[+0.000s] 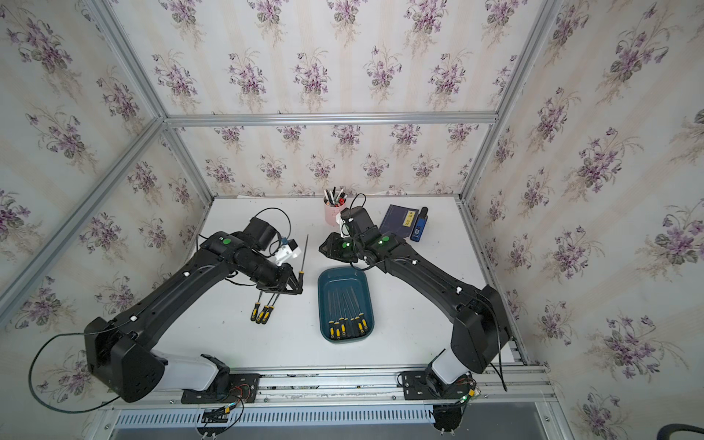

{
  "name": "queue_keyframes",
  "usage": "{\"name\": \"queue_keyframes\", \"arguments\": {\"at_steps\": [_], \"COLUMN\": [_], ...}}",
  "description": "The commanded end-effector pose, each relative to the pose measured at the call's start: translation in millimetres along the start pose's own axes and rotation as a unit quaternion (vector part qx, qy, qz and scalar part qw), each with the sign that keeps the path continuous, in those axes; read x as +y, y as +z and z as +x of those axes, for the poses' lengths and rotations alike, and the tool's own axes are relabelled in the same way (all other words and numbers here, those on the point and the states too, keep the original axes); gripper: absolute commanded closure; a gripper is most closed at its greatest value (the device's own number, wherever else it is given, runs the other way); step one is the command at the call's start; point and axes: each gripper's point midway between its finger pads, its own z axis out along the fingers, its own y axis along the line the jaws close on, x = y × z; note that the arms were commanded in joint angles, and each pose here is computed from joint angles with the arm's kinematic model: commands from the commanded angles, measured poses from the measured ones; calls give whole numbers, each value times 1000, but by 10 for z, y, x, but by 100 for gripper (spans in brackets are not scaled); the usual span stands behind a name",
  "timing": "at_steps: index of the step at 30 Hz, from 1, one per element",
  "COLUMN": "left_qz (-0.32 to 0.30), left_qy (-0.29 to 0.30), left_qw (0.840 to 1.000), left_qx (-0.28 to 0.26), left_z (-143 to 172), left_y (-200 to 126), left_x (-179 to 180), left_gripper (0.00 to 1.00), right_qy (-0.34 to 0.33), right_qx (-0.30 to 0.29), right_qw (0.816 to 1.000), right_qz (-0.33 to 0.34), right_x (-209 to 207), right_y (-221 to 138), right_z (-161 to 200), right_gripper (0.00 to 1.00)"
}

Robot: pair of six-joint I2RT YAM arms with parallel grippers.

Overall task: Put the file tool into the storage box
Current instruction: Place the file tool in the storage box.

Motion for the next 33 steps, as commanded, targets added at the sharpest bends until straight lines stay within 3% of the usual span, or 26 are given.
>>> {"name": "queue_keyframes", "arguments": {"at_steps": [1,13,15,19,21,26,28,29,31,32,33], "left_qz": [16,16,16,13,15,21,26,26,27,27,28], "left_qy": [-12,2,3,3,1,-11,-18,-25,-37,-47,-56], "left_qw": [1000,1000,1000,1000,999,999,999,999,999,998,998], "left_qx": [4,23,27,28,30,31,24,18,3,-7,-20], "left_z": [-93,-108,-96,-99,-102,-149,-200,-238,-300,-340,-384], "left_y": [187,380,392,400,411,427,386,349,251,186,101], "left_x": [-135,-275,-275,-265,-265,-260,-261,-238,-207,-169,-129], "left_gripper": [99,100,100,99,96,75,42,30,15,2,0], "right_qy": [2,17,19,17,15,10,8,6,4,1,-3], "right_qx": [-4,13,14,17,19,21,26,28,33,38,47], "right_qw": [1000,1000,999,999,999,999,998,997,994,992,989], "right_qz": [-11,19,34,44,40,47,60,73,103,122,140], "right_x": [55,-158,-215,-240,-225,-238,-282,-329,-433,-514,-592], "right_y": [-15,42,56,56,56,32,25,23,7,8,17], "right_z": [-26,120,114,115,118,127,144,150,168,190,225], "right_gripper": [66,70,76,96,100,100,100,100,100,100,100]}}
